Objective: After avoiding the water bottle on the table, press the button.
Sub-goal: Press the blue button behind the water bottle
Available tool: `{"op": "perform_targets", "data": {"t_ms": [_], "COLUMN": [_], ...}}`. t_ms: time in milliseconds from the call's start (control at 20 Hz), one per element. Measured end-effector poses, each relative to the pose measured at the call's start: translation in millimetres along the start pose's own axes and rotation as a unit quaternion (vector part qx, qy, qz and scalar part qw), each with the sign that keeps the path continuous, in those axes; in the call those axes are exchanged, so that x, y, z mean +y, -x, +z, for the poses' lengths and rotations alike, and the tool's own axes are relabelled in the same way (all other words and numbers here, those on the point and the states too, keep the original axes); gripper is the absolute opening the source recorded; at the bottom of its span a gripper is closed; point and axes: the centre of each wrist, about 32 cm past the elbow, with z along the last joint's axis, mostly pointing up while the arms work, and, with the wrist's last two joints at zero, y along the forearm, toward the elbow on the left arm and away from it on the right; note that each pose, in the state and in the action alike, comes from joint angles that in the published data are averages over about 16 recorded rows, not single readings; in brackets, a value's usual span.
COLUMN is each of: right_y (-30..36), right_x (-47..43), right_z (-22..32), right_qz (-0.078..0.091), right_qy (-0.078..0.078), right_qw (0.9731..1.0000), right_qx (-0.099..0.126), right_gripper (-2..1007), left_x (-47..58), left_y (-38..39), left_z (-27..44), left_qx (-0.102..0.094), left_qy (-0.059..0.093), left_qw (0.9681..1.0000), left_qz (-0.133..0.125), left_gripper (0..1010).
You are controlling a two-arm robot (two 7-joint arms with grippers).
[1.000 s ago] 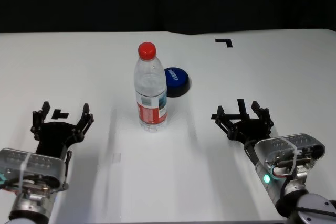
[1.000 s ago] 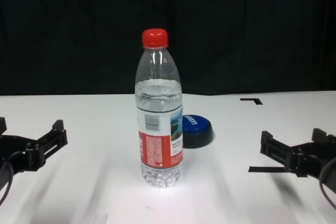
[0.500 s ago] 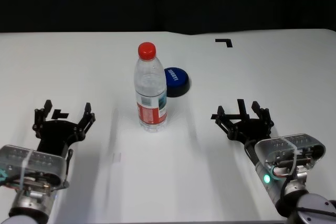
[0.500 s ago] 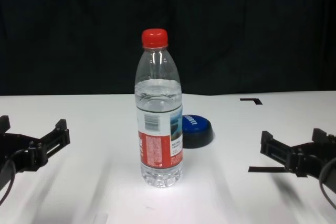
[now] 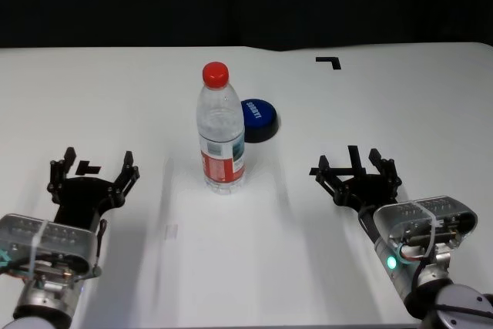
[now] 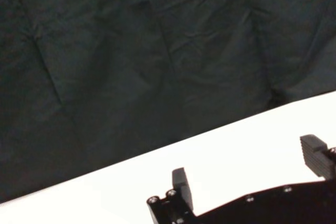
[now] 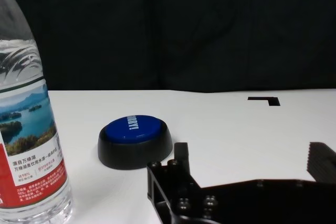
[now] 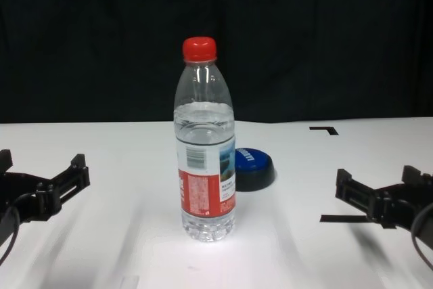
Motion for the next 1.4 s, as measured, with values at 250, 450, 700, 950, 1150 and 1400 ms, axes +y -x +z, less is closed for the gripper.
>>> {"op": "perform_targets", "data": {"t_ms": [250, 450, 700, 950, 1150, 1400], "right_y": [0.0, 0.4, 0.2, -1.9, -5.0, -10.4], "right_x": [0.0, 0.0, 1.1, 4.4, 9.3, 17.7], "right_z": [0.0, 0.2, 2.5, 8.2, 15.1, 24.2], "right_qz": [0.0, 0.0, 0.001, 0.003, 0.008, 0.016], "right_qy": [0.0, 0.0, -0.003, -0.009, -0.018, -0.029], "right_qw": [1.0, 1.0, 1.0, 0.9998, 0.9995, 0.9987], "right_qx": [0.0, -0.001, -0.005, -0.014, -0.025, -0.04], "right_gripper": [1002, 1002, 1002, 1003, 1003, 1003], "left_x": [0.1, 0.1, 0.0, 0.0, 0.0, 0.0], "left_y": [0.1, 0.1, 0.2, 0.2, 0.2, 0.1], "left_z": [0.0, 0.0, 0.0, 0.0, 0.0, 0.0], "left_qx": [0.0, 0.001, 0.001, 0.001, 0.001, 0.001], "left_qy": [0.0, 0.0, 0.0, 0.0, 0.0, 0.0], "left_qw": [1.0, 1.0, 1.0, 1.0, 1.0, 1.0], "left_qz": [0.0, 0.0, 0.0, 0.0, 0.0, 0.0], "left_gripper": [1003, 1003, 1003, 1003, 1003, 1003]}}
